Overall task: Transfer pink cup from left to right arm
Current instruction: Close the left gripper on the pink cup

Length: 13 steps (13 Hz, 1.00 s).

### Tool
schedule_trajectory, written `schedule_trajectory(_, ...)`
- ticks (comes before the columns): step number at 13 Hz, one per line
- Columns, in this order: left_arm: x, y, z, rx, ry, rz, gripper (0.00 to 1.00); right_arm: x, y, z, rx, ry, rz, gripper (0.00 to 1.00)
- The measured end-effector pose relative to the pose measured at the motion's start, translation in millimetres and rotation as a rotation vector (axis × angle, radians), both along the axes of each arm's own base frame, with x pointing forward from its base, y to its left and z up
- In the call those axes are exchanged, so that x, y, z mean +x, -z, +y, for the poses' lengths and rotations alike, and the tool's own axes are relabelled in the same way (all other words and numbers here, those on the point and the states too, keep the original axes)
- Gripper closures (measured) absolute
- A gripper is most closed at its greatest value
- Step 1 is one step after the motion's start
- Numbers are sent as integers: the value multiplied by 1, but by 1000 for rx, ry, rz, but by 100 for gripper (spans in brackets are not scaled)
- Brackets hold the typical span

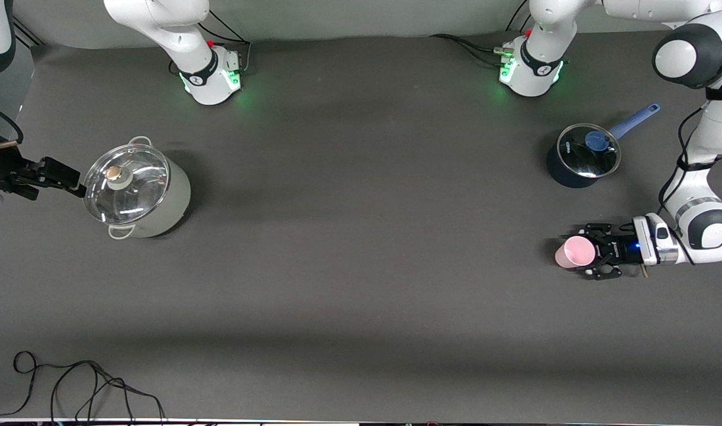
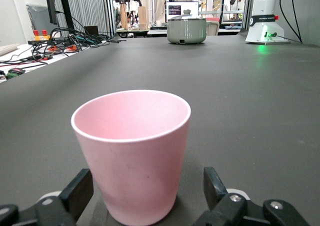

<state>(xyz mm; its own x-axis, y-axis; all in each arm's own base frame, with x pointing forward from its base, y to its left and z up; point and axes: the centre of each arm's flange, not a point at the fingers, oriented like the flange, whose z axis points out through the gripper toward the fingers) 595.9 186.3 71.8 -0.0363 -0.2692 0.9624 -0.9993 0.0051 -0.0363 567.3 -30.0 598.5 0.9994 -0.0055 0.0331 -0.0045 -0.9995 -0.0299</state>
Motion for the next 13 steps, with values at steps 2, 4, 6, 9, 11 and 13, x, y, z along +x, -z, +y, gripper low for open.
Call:
schedule_trajectory(2, 3, 1, -8, -14, -4, -2, 1, 0, 0, 0, 0, 0, 0, 0)
schedule_trajectory(4, 5, 5, -16, -26, -5, 0, 1, 0, 0, 0, 0, 0, 0, 0)
schedule_trajectory(6, 5, 9, -20, -34, -5, 0, 1, 0, 0, 0, 0, 0, 0, 0)
schedule_trajectory(9, 7, 10, -28, -48, -8, -1, 2, 0, 0, 0, 0, 0, 0, 0)
schedule_trajectory(11, 8, 10, -31, -51, -5, -8, 6, 0, 0, 0, 0, 0, 0, 0)
schedule_trajectory(13, 10, 10, -35, -57, -2, -32, 30, 0, 0, 0, 0, 0, 0, 0)
